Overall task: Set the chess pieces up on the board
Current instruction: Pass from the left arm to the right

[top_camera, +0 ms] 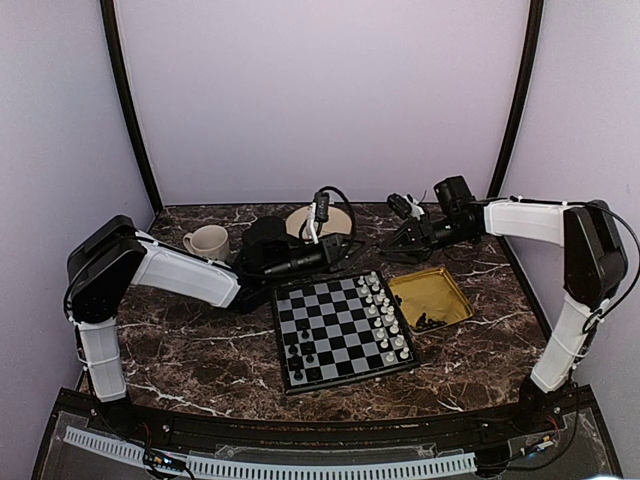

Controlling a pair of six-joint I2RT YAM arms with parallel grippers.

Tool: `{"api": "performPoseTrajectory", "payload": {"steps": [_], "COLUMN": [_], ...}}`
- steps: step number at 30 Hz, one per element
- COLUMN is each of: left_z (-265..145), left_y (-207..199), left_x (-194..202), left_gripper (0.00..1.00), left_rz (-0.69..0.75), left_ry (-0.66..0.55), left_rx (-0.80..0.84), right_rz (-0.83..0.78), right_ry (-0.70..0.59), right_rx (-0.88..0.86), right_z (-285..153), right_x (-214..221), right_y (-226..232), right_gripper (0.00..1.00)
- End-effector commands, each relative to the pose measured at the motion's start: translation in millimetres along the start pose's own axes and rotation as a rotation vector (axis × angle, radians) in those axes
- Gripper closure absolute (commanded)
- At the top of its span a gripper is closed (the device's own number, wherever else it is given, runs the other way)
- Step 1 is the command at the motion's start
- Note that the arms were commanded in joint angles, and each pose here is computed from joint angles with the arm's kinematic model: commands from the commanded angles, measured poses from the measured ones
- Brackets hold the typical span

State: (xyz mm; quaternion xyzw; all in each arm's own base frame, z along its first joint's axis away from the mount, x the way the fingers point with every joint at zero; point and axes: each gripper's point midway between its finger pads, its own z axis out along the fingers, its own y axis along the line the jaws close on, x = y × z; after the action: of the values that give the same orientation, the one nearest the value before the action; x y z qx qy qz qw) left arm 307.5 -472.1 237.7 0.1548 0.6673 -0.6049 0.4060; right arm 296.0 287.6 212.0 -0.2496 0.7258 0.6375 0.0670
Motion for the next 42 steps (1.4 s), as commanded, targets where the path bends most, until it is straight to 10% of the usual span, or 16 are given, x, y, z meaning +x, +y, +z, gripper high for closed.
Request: {"api": "performPoseTrajectory", "payload": {"steps": [1,33,42], "left_z": [-1.9,3.0,-42.3], "left_y": [-9.2,3.6,6.0], "left_x": [-7.2,8.7,-4.9], "left_gripper": [0.83,0.73,0.62], "left_rz": [0.001,-0.020,0.081], "left_ry": [-0.037,0.005,0.083], "left_rx": [0.033,0.002,-0.175], "right_rz": [-0.006,-0.057,-0.267], "right_ry": [-0.013,-0.040,-0.001], "right_rx": [-0.061,-0.083,0.257], "right_z": [-1.2,-2.7,-12.5], "right_x": [-5.9,-14.9,-22.3], "right_y": [15.9,32.9,11.5], "right_gripper": [0.56,0.97,1.00]}}
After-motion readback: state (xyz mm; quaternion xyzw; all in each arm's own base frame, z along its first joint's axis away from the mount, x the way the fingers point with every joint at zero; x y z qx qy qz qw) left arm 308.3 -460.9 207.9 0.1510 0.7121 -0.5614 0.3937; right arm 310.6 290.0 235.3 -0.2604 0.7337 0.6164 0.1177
